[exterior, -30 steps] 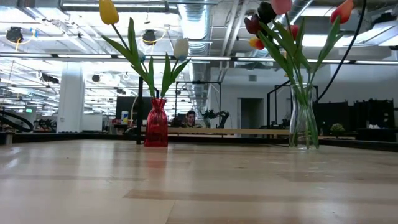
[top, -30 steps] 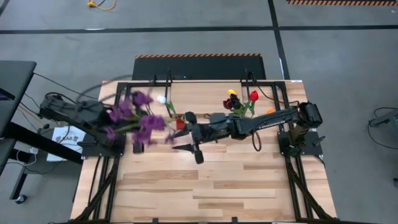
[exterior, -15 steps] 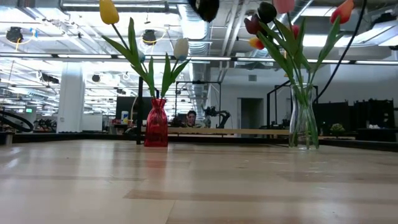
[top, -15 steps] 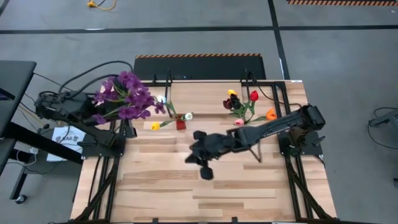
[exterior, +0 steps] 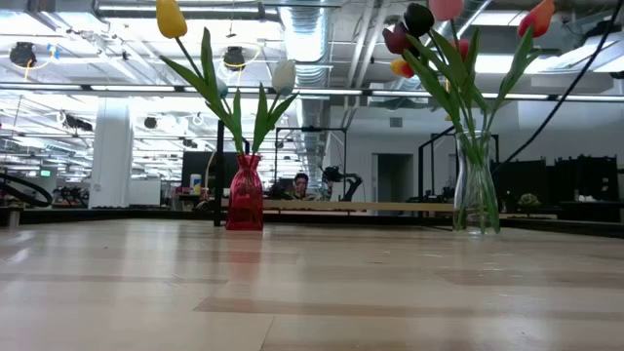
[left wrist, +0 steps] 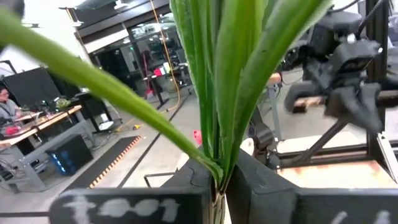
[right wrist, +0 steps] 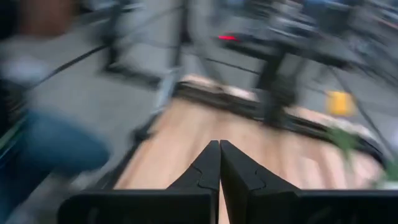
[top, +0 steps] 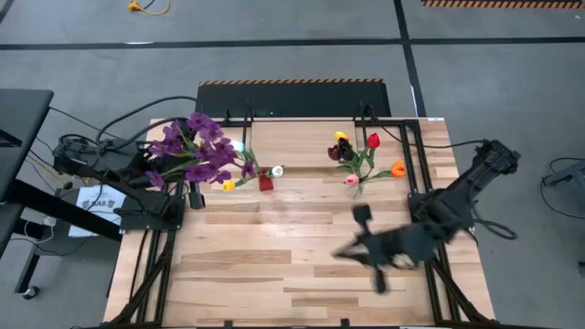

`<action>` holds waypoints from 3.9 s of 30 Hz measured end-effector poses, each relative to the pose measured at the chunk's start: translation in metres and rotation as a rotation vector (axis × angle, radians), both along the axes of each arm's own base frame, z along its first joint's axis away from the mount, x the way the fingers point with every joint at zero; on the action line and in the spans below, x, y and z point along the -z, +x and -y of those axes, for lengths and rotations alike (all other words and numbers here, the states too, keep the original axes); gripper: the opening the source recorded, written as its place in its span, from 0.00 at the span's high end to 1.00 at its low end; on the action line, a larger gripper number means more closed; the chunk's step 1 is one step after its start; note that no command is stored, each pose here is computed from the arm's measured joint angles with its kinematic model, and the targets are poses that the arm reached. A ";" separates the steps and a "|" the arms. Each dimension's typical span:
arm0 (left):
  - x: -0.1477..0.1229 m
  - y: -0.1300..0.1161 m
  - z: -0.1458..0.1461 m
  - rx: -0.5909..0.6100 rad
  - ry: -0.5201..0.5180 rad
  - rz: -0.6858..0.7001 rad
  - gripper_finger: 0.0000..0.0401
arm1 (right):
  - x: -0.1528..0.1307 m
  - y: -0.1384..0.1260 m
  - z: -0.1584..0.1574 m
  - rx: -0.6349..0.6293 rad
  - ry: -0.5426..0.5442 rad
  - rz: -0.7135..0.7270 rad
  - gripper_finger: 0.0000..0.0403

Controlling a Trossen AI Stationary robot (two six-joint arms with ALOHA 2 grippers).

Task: Pick and place flowers into a vace then onto a shelf
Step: Put the purple flowers into the red vase

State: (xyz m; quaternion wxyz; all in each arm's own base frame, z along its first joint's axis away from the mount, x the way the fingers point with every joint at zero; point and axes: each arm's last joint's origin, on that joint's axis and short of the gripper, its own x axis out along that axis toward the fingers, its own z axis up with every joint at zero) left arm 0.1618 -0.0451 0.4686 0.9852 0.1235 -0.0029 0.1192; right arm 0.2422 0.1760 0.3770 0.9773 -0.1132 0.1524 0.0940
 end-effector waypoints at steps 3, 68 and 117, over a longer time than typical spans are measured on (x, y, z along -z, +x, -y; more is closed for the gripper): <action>0.001 0.001 0.001 0.008 -0.003 -0.005 0.99 | 0.018 -0.036 -0.013 -0.254 -0.064 0.000 1.00; 0.129 0.060 -0.028 -0.295 -0.084 -0.031 1.00 | 0.225 -0.098 0.009 0.351 0.336 -0.005 1.00; 0.152 0.031 -0.147 0.451 -0.053 -0.112 1.00 | 0.224 -0.098 0.009 0.364 0.377 -0.002 1.00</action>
